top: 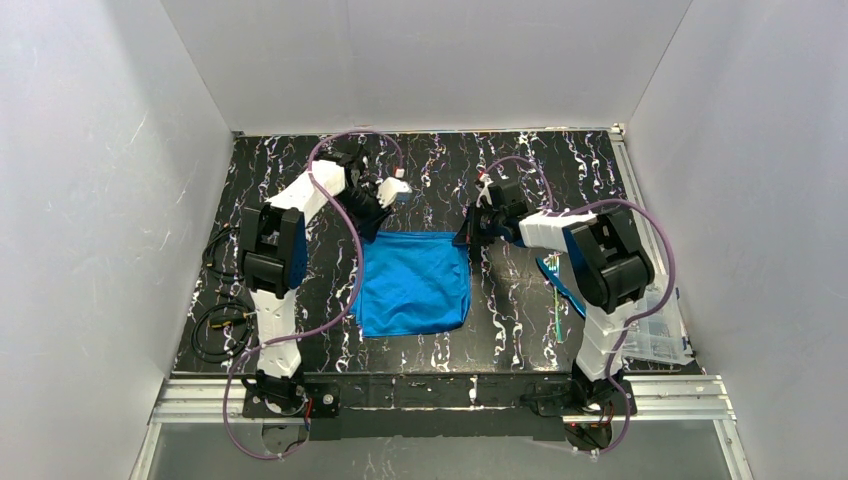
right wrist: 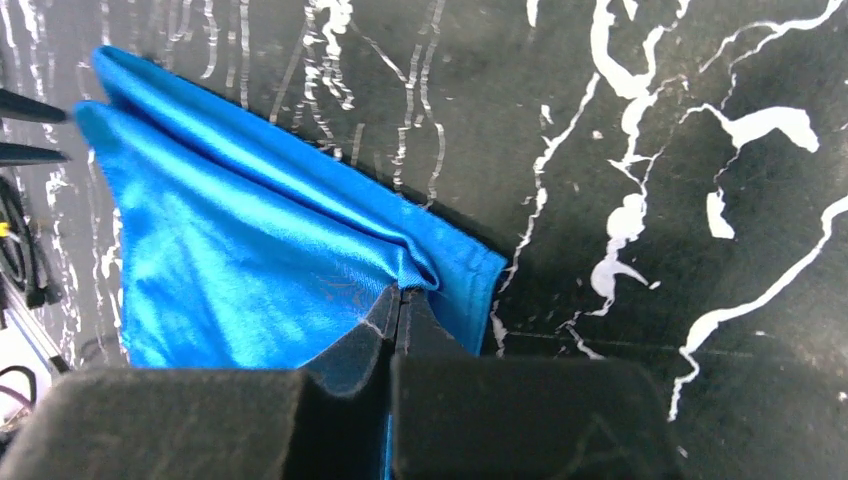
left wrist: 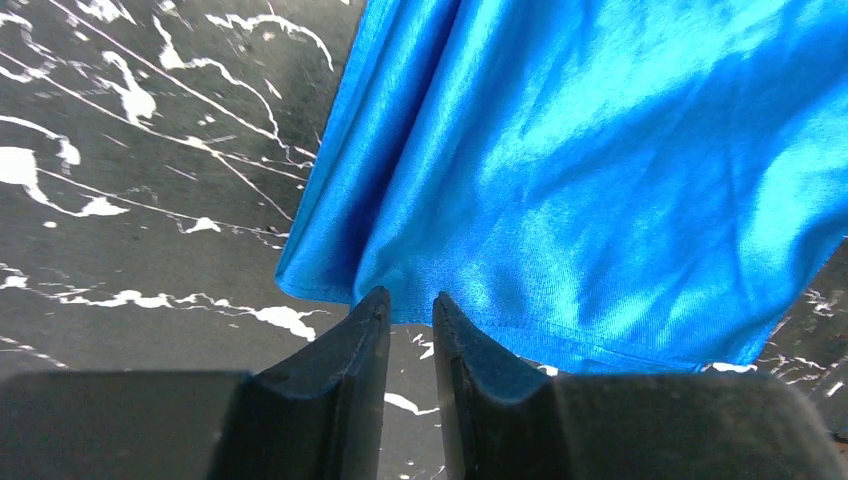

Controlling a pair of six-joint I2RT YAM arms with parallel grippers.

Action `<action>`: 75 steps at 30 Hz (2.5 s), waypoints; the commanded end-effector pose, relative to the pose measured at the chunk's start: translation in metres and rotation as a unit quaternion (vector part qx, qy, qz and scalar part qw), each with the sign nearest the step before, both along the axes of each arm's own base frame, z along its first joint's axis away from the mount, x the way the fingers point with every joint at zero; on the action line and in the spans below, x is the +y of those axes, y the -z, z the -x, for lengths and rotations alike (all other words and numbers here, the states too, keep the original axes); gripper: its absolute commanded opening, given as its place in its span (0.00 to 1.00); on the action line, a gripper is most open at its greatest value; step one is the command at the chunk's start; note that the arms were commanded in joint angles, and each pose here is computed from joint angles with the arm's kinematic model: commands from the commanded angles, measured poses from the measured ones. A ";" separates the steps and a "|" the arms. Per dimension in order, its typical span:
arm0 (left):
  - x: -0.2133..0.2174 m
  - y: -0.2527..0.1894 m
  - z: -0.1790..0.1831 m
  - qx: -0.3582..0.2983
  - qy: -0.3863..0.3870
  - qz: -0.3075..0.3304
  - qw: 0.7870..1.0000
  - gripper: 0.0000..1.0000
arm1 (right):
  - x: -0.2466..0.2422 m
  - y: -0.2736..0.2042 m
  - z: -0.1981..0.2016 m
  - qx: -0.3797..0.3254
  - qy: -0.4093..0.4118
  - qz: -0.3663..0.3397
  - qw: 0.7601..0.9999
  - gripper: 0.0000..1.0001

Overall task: Fold the napkin into a case and place the utensils inside
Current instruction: Smooth out the lower triangle-folded napkin at the center of the board.

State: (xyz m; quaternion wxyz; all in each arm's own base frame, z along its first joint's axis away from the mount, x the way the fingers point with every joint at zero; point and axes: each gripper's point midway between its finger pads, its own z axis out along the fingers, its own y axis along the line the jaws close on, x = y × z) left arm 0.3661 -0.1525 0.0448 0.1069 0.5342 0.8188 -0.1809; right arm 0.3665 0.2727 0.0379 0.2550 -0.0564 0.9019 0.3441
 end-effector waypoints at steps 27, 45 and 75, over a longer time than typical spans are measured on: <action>-0.178 -0.026 -0.026 -0.043 0.162 0.212 0.963 0.76 | 0.022 -0.053 0.008 -0.061 -0.048 -0.133 0.988 0.01; -0.193 -0.007 0.003 0.001 0.214 0.221 0.951 0.44 | 0.017 -0.048 0.012 -0.049 -0.047 -0.152 0.986 0.01; -0.190 -0.010 -0.002 -0.009 0.199 0.207 0.958 0.00 | -0.051 -0.007 0.117 0.096 0.052 -0.084 0.990 0.03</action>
